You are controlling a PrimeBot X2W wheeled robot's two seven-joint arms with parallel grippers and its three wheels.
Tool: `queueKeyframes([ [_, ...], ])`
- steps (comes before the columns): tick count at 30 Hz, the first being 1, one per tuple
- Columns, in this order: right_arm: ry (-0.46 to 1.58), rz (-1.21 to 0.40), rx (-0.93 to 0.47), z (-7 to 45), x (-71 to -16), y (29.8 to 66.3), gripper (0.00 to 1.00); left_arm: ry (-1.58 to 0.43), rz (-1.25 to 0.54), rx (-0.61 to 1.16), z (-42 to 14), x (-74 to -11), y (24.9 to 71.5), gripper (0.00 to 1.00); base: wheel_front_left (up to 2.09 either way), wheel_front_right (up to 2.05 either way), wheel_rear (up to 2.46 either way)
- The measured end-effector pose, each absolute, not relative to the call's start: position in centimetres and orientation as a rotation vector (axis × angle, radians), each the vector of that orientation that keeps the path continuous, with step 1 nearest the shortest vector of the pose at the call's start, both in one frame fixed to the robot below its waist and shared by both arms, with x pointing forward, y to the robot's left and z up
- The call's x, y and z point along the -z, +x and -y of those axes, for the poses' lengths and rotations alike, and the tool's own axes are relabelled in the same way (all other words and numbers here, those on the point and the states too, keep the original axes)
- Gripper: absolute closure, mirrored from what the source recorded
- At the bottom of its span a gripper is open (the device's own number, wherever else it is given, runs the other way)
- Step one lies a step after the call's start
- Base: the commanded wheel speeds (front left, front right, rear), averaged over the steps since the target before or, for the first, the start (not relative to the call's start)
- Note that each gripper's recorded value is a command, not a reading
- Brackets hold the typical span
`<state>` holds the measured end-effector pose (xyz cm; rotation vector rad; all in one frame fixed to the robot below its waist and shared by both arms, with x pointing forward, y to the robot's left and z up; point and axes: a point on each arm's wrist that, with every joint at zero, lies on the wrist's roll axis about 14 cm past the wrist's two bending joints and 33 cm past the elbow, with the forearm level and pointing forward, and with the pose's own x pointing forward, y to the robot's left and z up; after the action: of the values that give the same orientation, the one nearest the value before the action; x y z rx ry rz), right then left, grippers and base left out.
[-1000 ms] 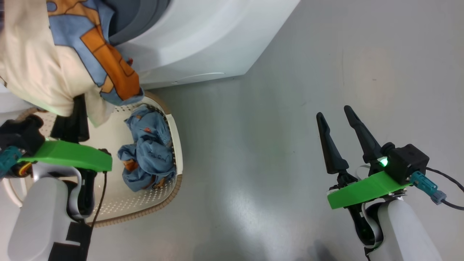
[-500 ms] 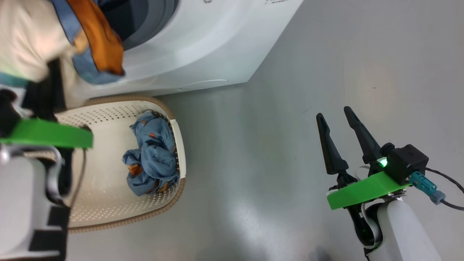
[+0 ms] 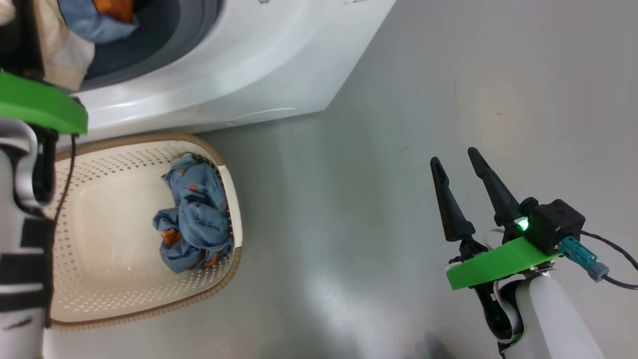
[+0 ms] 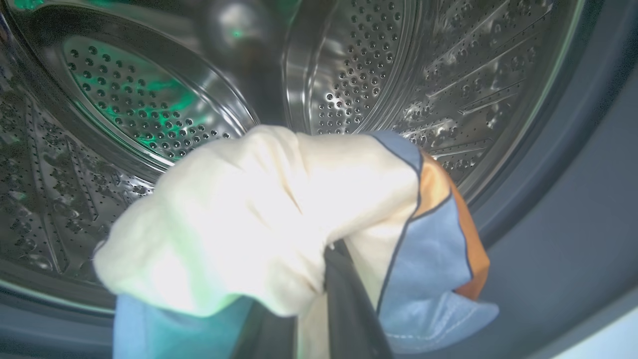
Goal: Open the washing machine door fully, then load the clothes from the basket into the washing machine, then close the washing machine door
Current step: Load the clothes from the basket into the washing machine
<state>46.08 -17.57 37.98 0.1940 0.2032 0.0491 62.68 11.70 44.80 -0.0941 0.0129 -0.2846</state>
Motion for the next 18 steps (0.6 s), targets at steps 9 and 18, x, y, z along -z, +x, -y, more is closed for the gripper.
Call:
queueKeyframes([
  [9, 0.185, -0.227, -0.031, 18.2, -37.1, 45.7, 0.0, -0.078, -0.075, 0.285, -11.7, -43.4, 65.3, 1.0, 0.0, 0.0, 0.0],
  [18, 0.182, -0.251, -0.024, 18.5, -36.0, 45.8, 0.0, -0.065, -0.105, 0.294, -10.9, -42.5, 68.0, 1.0, 0.0, 0.0, 0.0],
])
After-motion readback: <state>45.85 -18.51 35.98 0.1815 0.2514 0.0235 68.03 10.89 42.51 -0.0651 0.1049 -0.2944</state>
